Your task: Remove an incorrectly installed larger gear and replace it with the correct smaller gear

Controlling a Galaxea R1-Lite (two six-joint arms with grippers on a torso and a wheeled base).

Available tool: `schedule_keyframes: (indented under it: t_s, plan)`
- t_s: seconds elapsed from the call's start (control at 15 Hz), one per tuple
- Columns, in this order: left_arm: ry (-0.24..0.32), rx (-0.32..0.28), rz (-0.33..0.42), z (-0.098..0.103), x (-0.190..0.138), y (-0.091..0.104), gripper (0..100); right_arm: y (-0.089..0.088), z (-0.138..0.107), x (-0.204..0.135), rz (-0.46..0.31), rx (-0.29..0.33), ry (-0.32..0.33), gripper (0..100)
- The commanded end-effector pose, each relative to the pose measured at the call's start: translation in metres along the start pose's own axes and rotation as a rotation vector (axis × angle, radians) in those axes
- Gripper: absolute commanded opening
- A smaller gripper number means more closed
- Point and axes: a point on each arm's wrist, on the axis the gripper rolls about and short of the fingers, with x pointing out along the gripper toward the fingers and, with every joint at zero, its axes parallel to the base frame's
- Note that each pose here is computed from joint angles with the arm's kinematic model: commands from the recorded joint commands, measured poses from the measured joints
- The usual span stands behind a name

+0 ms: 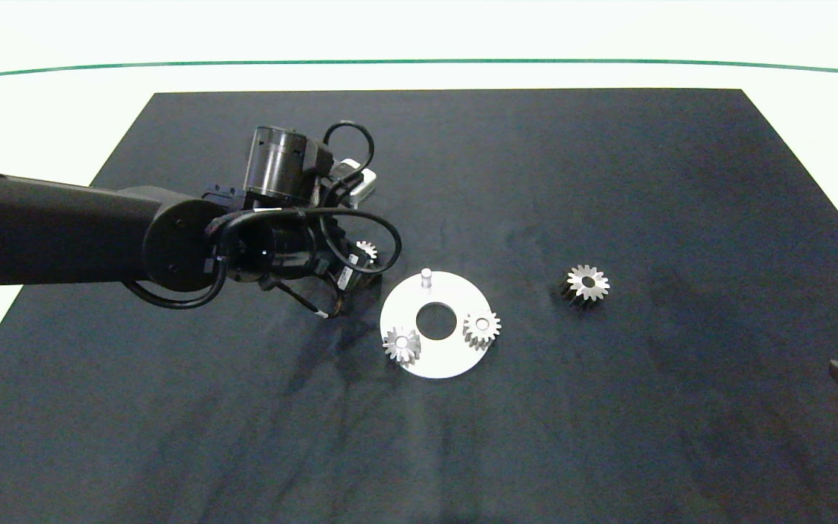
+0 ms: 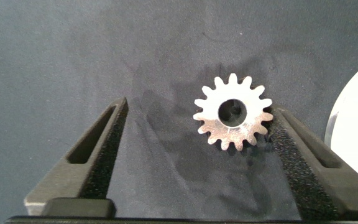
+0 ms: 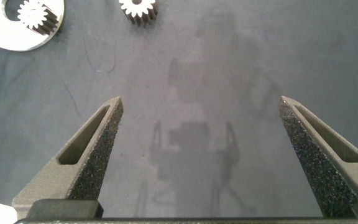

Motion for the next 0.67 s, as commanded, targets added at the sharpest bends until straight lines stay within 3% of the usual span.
schedule_keyframes:
  t_s: [0.07,0.67]
  plan:
    - [0.012,0.008,-0.010,-0.0020,0.0053,-0.0044,80,0.0001,-0.0004,0.0002,0.000,-0.001,0.003,100]
    - [0.012,0.013,-0.017,-0.0023,0.0087,-0.0084,62,-0.0001,-0.0003,-0.0015,-0.001,0.000,-0.005,100]
